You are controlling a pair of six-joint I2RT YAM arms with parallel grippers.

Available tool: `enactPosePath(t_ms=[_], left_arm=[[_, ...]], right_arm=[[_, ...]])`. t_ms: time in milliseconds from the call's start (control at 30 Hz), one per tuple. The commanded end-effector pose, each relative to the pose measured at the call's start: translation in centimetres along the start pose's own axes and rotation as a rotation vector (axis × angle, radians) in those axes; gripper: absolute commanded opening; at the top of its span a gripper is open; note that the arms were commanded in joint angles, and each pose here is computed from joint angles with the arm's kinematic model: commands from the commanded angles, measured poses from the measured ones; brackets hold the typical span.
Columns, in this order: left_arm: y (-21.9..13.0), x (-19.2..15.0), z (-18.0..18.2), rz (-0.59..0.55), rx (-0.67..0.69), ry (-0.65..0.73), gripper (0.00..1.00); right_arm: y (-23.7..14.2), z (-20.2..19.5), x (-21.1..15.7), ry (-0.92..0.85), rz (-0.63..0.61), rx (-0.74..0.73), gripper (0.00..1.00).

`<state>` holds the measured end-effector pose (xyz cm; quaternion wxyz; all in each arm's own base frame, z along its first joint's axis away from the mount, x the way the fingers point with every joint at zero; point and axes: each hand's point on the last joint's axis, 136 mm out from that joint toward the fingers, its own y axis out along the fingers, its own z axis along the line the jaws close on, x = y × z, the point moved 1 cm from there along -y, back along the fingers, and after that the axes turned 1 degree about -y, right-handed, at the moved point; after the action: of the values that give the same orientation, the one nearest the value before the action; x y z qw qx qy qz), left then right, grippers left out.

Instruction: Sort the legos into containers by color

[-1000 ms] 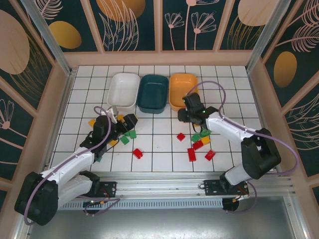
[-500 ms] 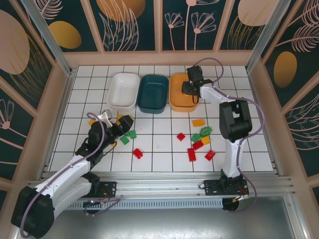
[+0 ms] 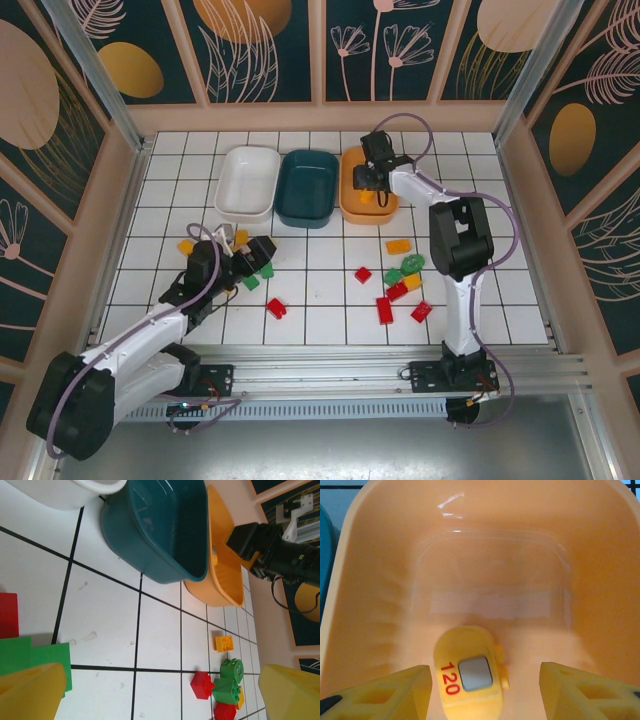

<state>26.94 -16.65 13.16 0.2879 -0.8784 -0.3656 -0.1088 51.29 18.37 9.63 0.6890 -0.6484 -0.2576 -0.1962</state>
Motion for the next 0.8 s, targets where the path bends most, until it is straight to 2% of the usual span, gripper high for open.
enactPosePath(t_ms=[0,233,433,533,667,767], left_arm=[[0.2,0.0,-1.7,0.023,-0.039,0.047,0.99],[1.2,-0.9,-3.7,0.036,-0.016,0.172,0.97],[4.3,-2.5,-5.4,0.018,0.106,0.355,0.91],[6.8,-4.5,-6.8,0.093,0.133,0.46,0.89],[10.8,-8.0,-7.7,0.245,0.204,0.646,0.75],[12.7,-9.8,-8.9,0.301,0.205,0.738,0.72]], right_arm=[[-3.1,-0.1,2.2,0.002,-0.063,-0.019,0.6],[-8.8,-0.1,1.7,0.068,-0.174,0.045,0.6],[-11.4,-1.4,-4.2,0.179,-0.199,0.097,0.58],[-12.2,-3.2,-7.1,0.234,-0.197,0.074,0.57],[-13.6,-5.8,-9.7,0.32,-0.197,0.071,0.57],[-14.9,-8.5,-11.0,0.409,-0.222,0.06,0.57]])
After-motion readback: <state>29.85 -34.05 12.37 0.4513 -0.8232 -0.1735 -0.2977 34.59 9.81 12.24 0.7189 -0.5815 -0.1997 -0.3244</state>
